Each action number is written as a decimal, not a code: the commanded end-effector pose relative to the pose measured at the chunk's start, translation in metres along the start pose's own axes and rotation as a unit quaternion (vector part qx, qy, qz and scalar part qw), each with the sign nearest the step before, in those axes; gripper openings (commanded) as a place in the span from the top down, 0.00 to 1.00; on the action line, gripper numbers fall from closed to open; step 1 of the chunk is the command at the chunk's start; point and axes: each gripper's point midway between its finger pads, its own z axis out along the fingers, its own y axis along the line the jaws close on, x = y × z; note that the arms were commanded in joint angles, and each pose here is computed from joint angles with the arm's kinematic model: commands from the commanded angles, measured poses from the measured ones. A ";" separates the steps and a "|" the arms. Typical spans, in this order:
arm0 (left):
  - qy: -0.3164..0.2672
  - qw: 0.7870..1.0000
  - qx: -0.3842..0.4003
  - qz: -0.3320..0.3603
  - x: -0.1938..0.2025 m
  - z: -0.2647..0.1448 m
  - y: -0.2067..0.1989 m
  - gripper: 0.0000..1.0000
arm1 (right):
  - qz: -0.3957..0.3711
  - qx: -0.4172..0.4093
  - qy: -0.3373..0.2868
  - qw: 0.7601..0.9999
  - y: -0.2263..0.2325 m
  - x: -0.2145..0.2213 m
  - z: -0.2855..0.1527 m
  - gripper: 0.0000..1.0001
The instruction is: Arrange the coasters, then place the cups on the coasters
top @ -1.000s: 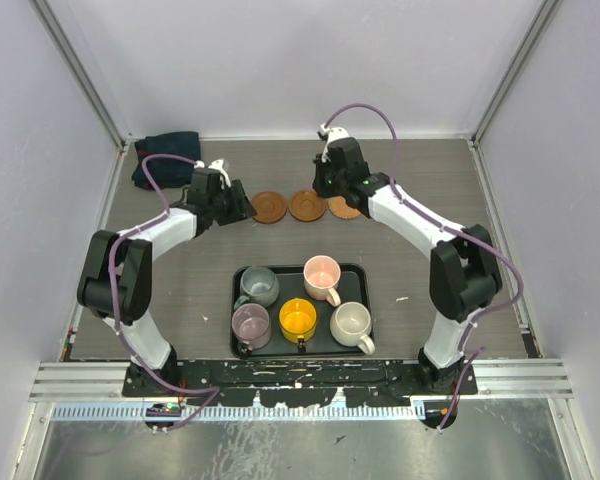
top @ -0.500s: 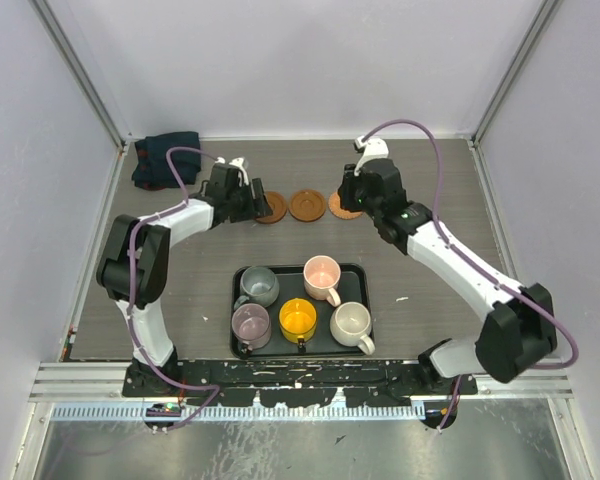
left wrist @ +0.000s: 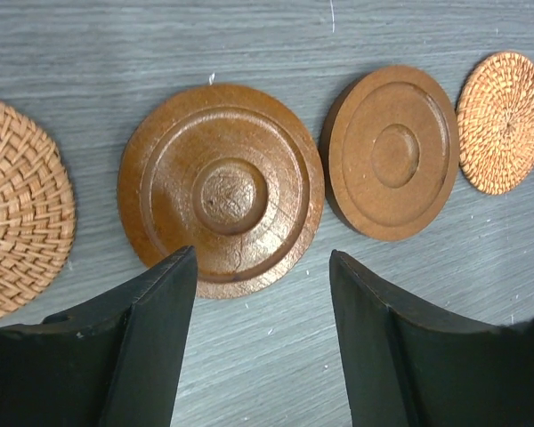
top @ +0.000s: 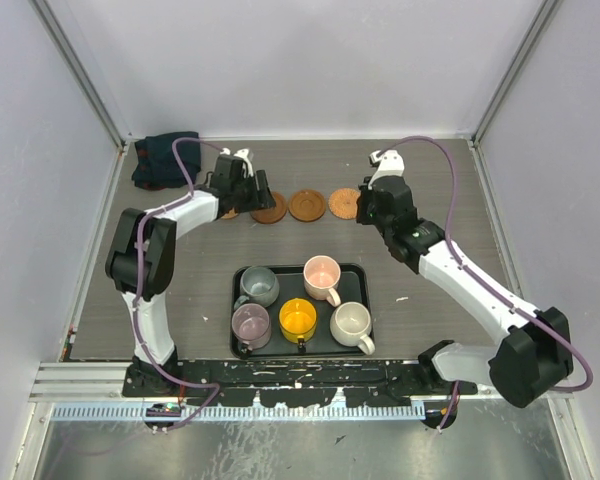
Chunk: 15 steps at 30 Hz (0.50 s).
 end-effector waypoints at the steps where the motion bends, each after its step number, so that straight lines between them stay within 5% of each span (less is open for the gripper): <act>1: -0.011 1.000 0.010 0.020 -0.018 0.003 -0.009 0.38 | 0.024 0.008 -0.062 0.998 -0.004 -0.035 -0.021 0.99; 9: 0.003 1.000 0.015 0.015 -0.012 0.015 -0.008 0.50 | 0.039 0.021 -0.085 0.995 -0.014 -0.040 -0.035 0.99; 15: 0.009 1.000 0.020 0.014 -0.007 0.018 -0.009 0.49 | 0.040 0.033 -0.088 0.995 -0.019 -0.040 -0.039 0.99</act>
